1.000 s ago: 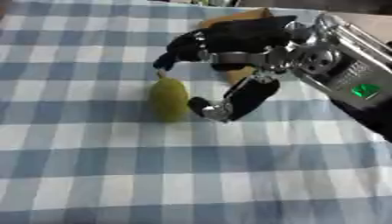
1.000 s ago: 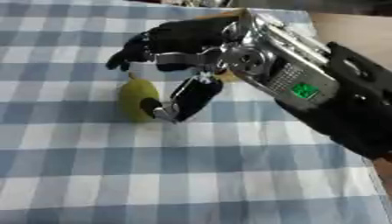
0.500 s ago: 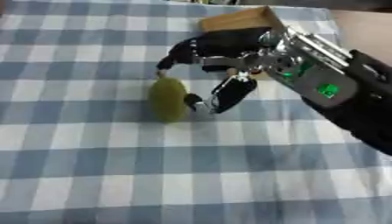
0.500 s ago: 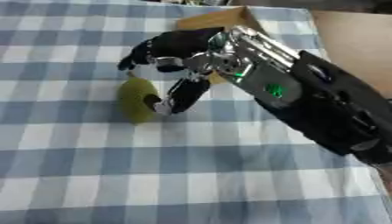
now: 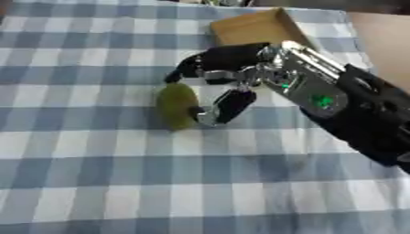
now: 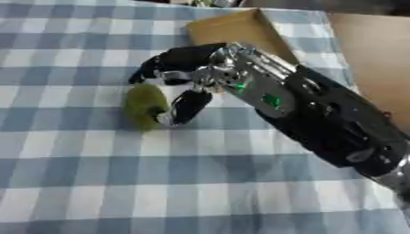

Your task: Pick up objects on the table and place them in the box.

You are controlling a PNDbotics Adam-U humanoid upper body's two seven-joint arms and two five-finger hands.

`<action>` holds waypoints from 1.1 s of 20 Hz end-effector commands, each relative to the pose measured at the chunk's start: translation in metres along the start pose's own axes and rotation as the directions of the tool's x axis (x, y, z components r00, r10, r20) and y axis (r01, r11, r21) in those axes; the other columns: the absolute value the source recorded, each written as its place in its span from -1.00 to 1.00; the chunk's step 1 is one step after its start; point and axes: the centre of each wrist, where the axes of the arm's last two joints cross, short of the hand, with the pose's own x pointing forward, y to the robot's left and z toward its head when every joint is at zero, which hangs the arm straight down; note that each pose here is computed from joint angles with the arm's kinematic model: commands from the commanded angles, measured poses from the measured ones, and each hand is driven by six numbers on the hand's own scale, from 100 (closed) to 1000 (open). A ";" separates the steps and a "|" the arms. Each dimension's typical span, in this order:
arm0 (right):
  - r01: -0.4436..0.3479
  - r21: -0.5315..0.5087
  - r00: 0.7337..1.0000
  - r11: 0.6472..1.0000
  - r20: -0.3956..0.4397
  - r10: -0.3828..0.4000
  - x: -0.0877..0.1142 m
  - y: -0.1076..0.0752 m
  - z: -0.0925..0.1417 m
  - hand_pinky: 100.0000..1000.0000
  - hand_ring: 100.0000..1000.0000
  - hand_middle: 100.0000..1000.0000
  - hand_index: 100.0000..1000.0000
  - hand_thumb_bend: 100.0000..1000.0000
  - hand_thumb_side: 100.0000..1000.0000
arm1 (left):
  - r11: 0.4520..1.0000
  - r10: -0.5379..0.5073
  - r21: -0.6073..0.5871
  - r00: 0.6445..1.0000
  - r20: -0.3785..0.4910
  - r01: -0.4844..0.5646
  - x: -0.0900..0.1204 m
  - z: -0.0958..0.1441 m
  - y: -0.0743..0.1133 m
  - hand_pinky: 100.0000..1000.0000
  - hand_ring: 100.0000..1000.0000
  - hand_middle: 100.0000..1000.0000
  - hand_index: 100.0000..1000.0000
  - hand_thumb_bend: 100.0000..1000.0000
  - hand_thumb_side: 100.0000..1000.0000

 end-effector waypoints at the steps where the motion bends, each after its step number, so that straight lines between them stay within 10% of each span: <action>1: -0.017 0.008 1.000 1.000 -0.017 0.017 -0.008 -0.001 -0.001 0.98 1.00 0.77 0.99 -1.00 0.08 | 1.000 0.006 -0.012 1.000 0.027 -0.006 0.004 -0.007 0.000 0.06 0.10 0.14 0.45 -0.84 -0.17; 14: -0.009 0.082 0.999 0.997 -0.034 0.012 -0.025 0.024 -0.022 0.92 1.00 0.67 0.97 -1.00 -0.24 | 1.000 0.013 -0.006 1.000 0.028 -0.013 0.004 -0.008 -0.001 0.06 0.10 0.14 0.45 -0.85 -0.16; 22: 0.063 -0.037 0.996 0.997 -0.068 -0.065 -0.023 0.029 -0.029 0.69 1.00 0.08 0.57 -1.00 -0.76 | 1.000 0.017 -0.001 0.999 0.028 -0.017 0.004 -0.008 -0.002 0.06 0.10 0.14 0.45 -0.85 -0.16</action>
